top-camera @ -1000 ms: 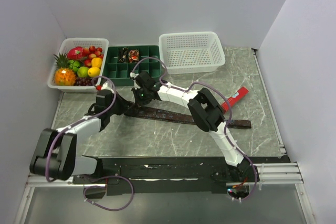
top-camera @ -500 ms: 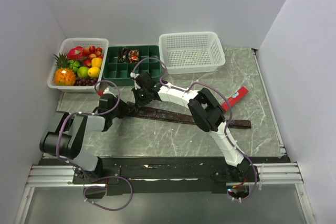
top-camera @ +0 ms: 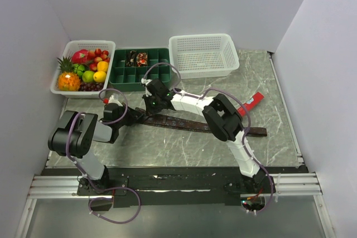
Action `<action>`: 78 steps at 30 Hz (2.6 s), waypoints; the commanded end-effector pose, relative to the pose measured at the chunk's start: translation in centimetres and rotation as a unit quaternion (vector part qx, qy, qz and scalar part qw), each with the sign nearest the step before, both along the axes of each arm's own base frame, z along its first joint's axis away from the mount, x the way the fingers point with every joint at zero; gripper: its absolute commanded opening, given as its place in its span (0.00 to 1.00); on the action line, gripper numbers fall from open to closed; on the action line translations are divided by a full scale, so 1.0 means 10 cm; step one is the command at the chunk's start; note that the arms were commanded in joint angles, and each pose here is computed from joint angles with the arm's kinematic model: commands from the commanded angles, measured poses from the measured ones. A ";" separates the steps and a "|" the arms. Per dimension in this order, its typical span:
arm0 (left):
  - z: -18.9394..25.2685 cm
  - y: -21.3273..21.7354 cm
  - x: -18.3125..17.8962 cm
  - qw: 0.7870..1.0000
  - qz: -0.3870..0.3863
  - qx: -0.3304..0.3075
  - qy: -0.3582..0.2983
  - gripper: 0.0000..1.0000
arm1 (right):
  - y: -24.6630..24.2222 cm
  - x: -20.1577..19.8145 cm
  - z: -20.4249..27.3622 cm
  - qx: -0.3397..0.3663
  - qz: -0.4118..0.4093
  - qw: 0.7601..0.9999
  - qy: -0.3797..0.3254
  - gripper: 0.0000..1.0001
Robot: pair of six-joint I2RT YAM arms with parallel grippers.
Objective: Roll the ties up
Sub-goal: Roll the tie at the center of the board.
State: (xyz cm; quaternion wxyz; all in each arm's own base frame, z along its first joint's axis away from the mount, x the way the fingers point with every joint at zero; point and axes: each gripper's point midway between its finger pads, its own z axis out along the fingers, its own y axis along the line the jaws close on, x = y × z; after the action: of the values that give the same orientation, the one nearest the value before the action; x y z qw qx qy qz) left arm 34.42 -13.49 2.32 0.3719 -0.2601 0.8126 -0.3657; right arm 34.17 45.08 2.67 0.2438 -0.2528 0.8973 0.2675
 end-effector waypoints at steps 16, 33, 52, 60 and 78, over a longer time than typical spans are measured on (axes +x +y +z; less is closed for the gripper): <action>-0.30 0.05 -0.13 0.999 -0.001 0.008 0.040 0.01 | -0.19 -0.20 0.14 -0.009 0.016 1.000 -0.020 0.00; -0.19 0.08 -0.11 0.999 -0.006 0.028 0.032 0.01 | -0.18 -0.10 0.55 0.005 -0.012 0.998 -0.065 0.00; -0.22 0.06 -0.10 0.999 -0.009 0.026 0.036 0.01 | 0.04 -0.41 0.32 0.011 0.030 0.999 -0.028 0.00; -0.18 0.06 -0.09 0.999 -0.011 0.031 0.034 0.01 | -0.03 -0.31 -0.04 -0.043 0.006 0.999 -0.020 0.00; -0.12 0.07 -0.08 0.999 -0.013 0.040 0.031 0.01 | 0.02 -0.32 0.68 0.037 0.025 0.995 -0.086 0.00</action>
State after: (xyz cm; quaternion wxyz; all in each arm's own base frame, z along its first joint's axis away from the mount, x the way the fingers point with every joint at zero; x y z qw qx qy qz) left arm 34.22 -13.38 2.37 0.3637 -0.2443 0.8252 -0.3565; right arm 29.85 44.41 3.53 0.2553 -0.2849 0.8903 0.2471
